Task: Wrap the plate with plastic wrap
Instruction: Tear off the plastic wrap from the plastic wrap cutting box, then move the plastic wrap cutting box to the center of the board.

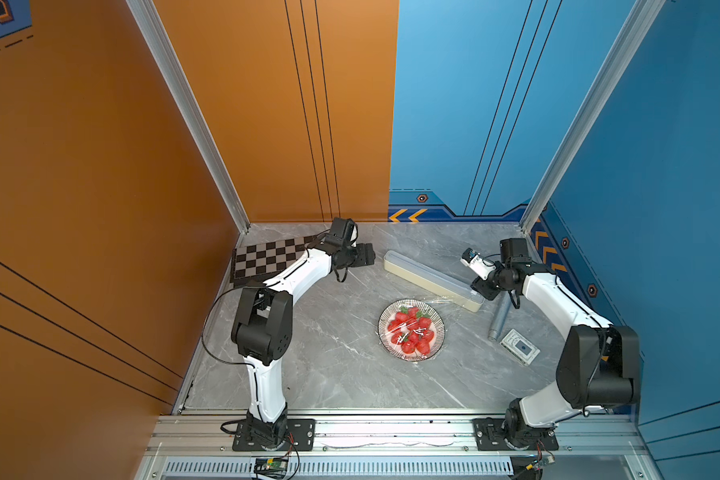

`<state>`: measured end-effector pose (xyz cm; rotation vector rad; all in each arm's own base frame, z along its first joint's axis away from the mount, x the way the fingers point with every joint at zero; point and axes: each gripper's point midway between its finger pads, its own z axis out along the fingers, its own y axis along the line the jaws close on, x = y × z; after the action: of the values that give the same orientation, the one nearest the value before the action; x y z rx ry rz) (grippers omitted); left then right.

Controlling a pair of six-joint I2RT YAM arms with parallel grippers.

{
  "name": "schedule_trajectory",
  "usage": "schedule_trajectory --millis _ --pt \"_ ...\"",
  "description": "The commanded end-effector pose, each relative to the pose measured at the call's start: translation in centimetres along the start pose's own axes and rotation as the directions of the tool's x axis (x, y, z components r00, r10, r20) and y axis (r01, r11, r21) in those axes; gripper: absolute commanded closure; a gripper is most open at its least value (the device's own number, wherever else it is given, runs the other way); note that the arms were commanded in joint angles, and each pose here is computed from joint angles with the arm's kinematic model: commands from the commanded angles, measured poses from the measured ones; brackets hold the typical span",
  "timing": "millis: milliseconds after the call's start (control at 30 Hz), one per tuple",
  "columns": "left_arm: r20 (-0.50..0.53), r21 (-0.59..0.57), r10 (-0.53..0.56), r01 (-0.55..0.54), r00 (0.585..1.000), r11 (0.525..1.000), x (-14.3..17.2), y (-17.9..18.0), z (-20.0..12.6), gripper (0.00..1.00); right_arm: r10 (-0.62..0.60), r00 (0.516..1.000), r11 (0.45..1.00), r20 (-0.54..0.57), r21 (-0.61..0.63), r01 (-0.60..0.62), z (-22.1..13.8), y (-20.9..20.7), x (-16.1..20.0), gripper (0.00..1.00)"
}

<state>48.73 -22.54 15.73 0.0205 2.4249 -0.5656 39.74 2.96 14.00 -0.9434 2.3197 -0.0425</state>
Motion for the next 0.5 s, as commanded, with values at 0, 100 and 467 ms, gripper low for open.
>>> schedule_trajectory --millis 0,100,467 --pt "0.033 -0.012 0.062 -0.062 0.998 0.998 -1.5 -1.4 -0.1 0.06 0.279 0.955 0.954 0.102 0.083 -0.288 -2.9 -2.5 -2.2 0.3" --pt "0.012 0.026 0.035 -0.036 0.999 0.999 -1.9 -2.2 2.0 0.05 0.525 0.843 0.838 0.117 0.107 -0.536 -3.5 -2.9 -1.3 0.16" --pt "-0.09 0.182 -0.048 0.064 0.995 0.981 -1.6 -4.8 8.9 0.03 0.923 0.385 0.385 0.005 0.026 -0.923 -0.5 0.3 3.4 0.0"
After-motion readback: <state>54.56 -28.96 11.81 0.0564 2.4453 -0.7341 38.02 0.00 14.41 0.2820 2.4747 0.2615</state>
